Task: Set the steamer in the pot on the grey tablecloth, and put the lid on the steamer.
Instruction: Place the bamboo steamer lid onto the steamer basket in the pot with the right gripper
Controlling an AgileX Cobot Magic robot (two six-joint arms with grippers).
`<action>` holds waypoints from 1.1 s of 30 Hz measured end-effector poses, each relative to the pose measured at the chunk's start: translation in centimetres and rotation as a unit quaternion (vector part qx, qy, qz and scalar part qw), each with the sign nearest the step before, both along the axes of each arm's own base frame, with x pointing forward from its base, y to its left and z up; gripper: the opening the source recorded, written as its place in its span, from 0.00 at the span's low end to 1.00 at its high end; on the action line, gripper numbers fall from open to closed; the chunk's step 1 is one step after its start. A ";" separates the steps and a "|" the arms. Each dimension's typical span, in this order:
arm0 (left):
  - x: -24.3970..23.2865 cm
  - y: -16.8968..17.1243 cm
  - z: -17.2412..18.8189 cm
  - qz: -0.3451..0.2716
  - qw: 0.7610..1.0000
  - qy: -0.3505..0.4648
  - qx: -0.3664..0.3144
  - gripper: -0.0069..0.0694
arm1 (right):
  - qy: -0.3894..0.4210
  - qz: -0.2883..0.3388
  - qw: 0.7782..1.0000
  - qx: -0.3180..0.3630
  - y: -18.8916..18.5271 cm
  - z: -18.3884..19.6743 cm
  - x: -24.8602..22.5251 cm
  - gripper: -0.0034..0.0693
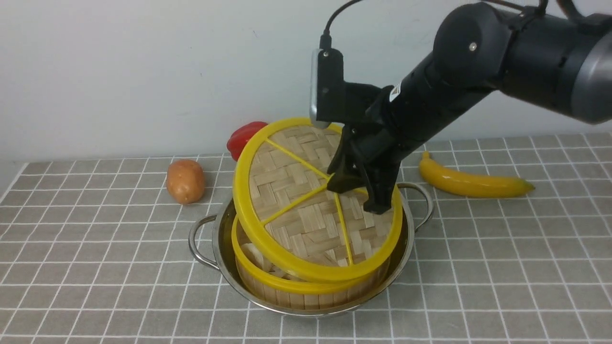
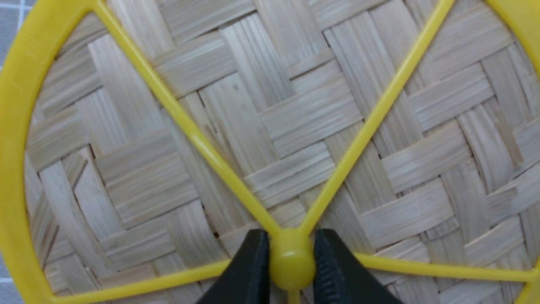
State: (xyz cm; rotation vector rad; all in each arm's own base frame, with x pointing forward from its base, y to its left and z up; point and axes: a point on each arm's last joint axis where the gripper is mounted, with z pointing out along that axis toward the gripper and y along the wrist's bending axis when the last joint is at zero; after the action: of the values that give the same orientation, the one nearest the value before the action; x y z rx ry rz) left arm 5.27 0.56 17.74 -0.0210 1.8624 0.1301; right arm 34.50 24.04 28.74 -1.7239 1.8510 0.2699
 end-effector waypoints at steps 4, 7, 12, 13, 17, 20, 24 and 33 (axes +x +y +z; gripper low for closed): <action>0.0 0.0 0.0 0.000 1.000 0.000 0.000 0.41 | -0.005 0.001 1.000 0.001 0.3 -0.3 0.1 0.25; 0.0 0.0 0.0 0.000 1.000 0.000 0.000 0.41 | -0.004 0.008 1.000 -0.004 0.8 -0.6 0.0 0.25; 0.0 0.0 0.0 0.000 1.000 0.000 0.000 0.41 | -0.008 0.023 1.000 -0.010 1.4 -0.9 -0.3 0.25; 0.0 0.0 0.0 0.000 1.000 0.000 0.000 0.41 | -0.009 0.025 1.000 -0.011 1.5 -1.1 -0.3 0.25; 0.0 0.0 0.0 0.000 1.000 0.000 0.000 0.41 | -0.016 0.028 0.999 -0.021 1.7 -1.6 -0.1 0.25; 0.0 0.0 0.0 0.000 1.000 0.000 0.000 0.41 | -0.025 0.026 0.999 -0.023 1.8 -1.9 0.2 0.25; 0.0 0.0 0.0 0.000 1.000 0.000 0.000 0.41 | -0.039 0.025 0.999 -0.021 1.8 -1.8 0.4 0.25; 0.0 0.0 0.0 0.000 1.000 0.000 0.000 0.41 | -0.042 0.031 0.998 -0.023 1.8 -1.8 0.4 0.25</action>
State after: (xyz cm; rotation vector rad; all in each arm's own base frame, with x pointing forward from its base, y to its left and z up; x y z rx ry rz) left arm 5.27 0.56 17.74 -0.0210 1.8624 0.1301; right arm 34.88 25.88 26.93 -1.7984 1.7583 0.1762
